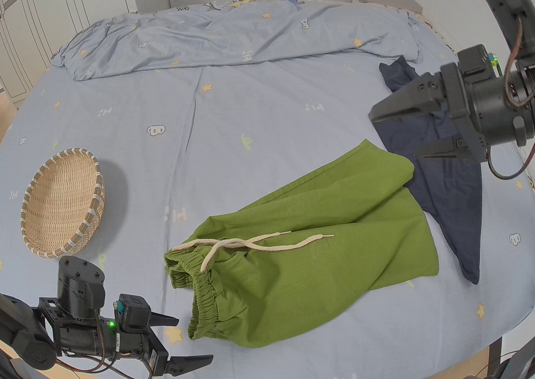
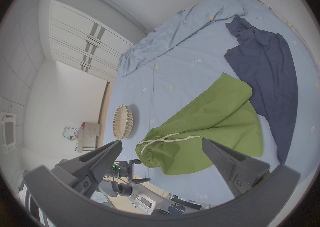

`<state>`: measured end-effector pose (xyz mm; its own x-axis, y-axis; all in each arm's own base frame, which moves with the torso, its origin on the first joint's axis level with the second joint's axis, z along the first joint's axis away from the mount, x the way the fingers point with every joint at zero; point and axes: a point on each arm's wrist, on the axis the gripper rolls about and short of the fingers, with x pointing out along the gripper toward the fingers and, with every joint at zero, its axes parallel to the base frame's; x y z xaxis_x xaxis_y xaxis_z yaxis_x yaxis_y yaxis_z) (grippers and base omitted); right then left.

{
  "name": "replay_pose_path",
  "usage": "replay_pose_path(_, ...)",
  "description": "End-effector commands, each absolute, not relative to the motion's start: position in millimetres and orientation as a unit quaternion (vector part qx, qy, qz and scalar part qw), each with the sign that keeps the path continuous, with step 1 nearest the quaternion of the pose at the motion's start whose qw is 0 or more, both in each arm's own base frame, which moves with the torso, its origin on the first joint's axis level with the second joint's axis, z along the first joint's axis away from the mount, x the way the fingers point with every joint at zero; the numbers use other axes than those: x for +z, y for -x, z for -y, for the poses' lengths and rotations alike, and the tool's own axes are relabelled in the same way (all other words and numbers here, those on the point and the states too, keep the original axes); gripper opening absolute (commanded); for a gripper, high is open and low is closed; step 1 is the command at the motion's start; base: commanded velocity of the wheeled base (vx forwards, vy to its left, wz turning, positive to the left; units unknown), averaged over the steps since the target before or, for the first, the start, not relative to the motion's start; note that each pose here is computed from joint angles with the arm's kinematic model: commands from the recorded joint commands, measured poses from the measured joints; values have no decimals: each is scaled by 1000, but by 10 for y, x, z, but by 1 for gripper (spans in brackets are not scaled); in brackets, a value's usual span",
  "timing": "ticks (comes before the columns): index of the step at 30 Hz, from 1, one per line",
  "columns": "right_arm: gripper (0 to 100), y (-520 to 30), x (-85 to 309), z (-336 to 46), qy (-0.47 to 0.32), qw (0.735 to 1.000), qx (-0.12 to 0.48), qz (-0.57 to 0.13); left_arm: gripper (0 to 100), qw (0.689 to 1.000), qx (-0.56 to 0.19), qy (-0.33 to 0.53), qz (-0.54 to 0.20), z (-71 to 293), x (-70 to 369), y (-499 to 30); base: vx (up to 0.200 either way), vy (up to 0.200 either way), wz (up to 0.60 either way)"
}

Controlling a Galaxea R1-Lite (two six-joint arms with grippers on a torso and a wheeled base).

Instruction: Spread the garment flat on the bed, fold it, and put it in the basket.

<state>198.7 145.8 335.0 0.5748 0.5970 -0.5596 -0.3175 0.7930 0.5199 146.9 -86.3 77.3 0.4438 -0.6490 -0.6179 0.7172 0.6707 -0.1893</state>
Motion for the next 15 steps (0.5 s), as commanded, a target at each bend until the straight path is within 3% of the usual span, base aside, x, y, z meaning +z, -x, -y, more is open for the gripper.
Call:
replay_pose_path(1,100,-1531,3221,-806,-239,869,319,-292,100,852,-377,-75,-355,1000,518,-1670,0,0,0)
replay_pose_path(6,100,-1540,3137,-777,-253,866,308,-303,100,859,-378,-70,-338,1047,539,-1753,0,0,0)
replay_pose_path(15,100,-1635,2623,-812,-249,857,294,-341,100,860,-373,-58,-342,1123,400,-1904,0,0,0)
